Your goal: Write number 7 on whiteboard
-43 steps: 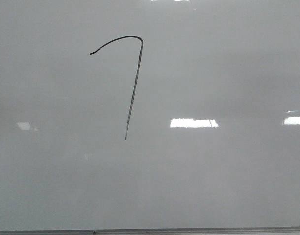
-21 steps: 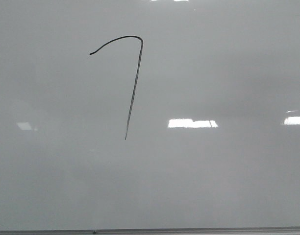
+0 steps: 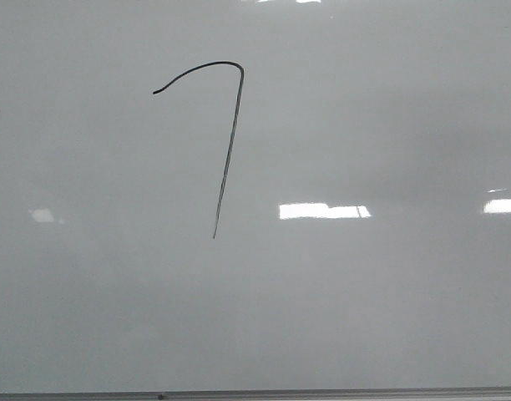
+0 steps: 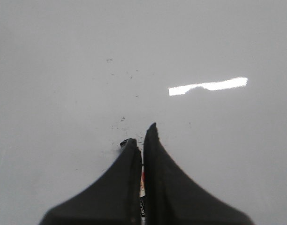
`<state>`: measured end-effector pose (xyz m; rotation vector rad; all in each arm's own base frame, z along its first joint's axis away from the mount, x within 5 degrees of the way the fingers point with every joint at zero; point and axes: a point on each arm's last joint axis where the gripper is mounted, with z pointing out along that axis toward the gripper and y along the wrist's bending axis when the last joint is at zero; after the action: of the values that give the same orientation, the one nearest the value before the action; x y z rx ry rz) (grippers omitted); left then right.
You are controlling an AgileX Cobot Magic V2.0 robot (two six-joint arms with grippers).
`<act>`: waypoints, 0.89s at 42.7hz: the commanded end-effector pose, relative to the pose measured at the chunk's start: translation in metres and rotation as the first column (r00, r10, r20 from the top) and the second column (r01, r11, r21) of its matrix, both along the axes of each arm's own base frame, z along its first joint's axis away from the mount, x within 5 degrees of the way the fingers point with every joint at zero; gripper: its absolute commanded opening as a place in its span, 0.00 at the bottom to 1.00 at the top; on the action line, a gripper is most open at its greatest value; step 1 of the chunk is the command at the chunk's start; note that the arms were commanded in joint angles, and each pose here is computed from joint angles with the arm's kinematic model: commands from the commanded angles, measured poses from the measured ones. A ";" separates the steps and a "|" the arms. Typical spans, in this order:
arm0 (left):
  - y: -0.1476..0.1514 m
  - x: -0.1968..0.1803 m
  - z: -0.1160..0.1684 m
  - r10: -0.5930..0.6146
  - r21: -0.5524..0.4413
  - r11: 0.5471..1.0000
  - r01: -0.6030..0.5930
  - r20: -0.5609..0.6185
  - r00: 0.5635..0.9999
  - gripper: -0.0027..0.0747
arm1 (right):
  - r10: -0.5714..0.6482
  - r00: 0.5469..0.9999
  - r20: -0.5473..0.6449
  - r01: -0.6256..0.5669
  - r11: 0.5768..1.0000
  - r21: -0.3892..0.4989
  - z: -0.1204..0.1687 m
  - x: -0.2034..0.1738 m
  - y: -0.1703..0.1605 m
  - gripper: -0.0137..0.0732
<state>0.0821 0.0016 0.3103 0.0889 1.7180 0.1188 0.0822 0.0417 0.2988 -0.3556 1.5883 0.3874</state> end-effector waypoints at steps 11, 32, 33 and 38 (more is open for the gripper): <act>-0.005 -0.026 0.013 -0.010 -0.054 0.998 0.019 0.154 0.988 0.01 | -0.027 0.999 0.027 0.026 0.999 0.032 0.010 0.001 -0.002 0.08; -0.004 -0.024 0.010 -0.005 -0.054 0.998 0.014 0.154 0.988 0.01 | -0.027 0.999 0.027 0.026 0.999 0.032 0.010 0.001 -0.002 0.08; -0.004 -0.024 0.008 -0.001 -0.049 0.999 0.009 0.155 0.988 0.01 | -0.027 0.999 0.027 0.026 0.999 0.032 0.010 0.001 -0.002 0.08; -0.002 -0.027 0.001 0.021 -0.077 0.997 -0.008 0.163 0.986 0.01 | -0.027 0.999 0.027 0.026 0.999 0.032 0.010 0.001 -0.002 0.08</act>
<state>0.0577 -0.0028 0.3010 0.0613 1.6574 0.0729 0.0821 0.0418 0.2987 -0.3573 1.5890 0.3888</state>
